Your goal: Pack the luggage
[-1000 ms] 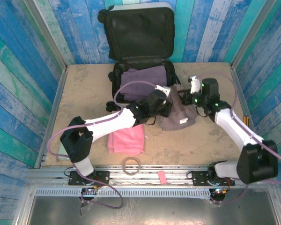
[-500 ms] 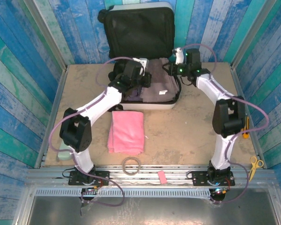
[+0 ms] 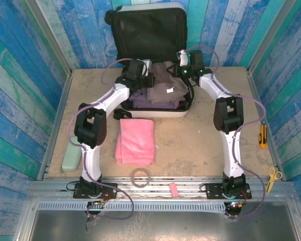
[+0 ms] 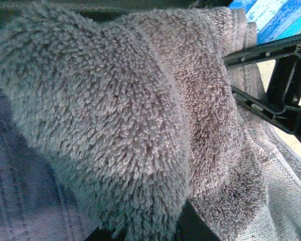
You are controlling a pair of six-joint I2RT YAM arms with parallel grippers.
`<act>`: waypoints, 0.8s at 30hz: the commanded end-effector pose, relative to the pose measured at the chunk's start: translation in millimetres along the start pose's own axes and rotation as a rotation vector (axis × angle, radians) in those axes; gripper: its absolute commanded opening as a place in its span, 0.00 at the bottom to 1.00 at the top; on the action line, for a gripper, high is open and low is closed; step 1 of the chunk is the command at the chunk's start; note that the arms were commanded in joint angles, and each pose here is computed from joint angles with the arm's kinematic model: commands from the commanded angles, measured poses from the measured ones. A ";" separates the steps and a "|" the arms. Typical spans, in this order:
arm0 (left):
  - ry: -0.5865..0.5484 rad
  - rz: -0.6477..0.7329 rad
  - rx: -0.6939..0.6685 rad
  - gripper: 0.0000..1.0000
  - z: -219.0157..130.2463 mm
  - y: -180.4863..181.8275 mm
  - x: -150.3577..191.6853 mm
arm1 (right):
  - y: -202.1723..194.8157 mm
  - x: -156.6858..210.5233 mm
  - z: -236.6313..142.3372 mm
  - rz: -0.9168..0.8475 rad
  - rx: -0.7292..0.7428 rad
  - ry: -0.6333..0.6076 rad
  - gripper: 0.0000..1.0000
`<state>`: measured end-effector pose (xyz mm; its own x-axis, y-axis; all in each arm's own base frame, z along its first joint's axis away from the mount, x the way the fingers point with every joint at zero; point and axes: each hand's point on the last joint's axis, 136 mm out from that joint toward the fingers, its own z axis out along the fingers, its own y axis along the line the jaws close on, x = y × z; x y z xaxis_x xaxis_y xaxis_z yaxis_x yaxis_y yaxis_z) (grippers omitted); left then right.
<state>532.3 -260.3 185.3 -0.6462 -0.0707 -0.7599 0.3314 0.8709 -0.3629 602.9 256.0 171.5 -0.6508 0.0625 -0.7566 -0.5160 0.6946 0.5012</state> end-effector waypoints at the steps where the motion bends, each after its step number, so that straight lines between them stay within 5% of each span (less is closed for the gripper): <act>1: 0.029 -0.025 -0.010 0.00 18.0 24.5 9.7 | 10.1 -11.8 5.7 -0.021 -0.029 -0.027 0.15; 5: 0.062 -0.021 -0.011 0.11 26.8 30.1 12.6 | 3.7 -12.5 5.8 -0.022 0.005 -0.028 0.48; 6: 0.069 -0.020 -0.014 0.20 29.4 31.5 13.2 | 2.5 -11.6 5.0 -0.024 0.014 -0.022 0.54; 10: 0.070 -0.024 -0.021 0.64 33.2 33.5 12.4 | 0.3 -9.5 -4.1 -0.034 0.067 0.014 0.61; 12: 0.060 -0.025 -0.029 0.72 30.6 33.7 8.8 | -0.8 -12.2 -13.7 -0.042 0.104 0.024 0.62; 24: -0.113 0.006 -0.181 0.76 -32.7 34.3 -57.8 | 22.6 -55.7 -68.3 -0.138 0.199 -0.044 0.63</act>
<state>558.5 -228.7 167.4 -0.6591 -0.0831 -0.7475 0.2311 0.9234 -0.3065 593.6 224.8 216.9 -0.6131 -0.0099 -0.7900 -0.4656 0.8124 0.3511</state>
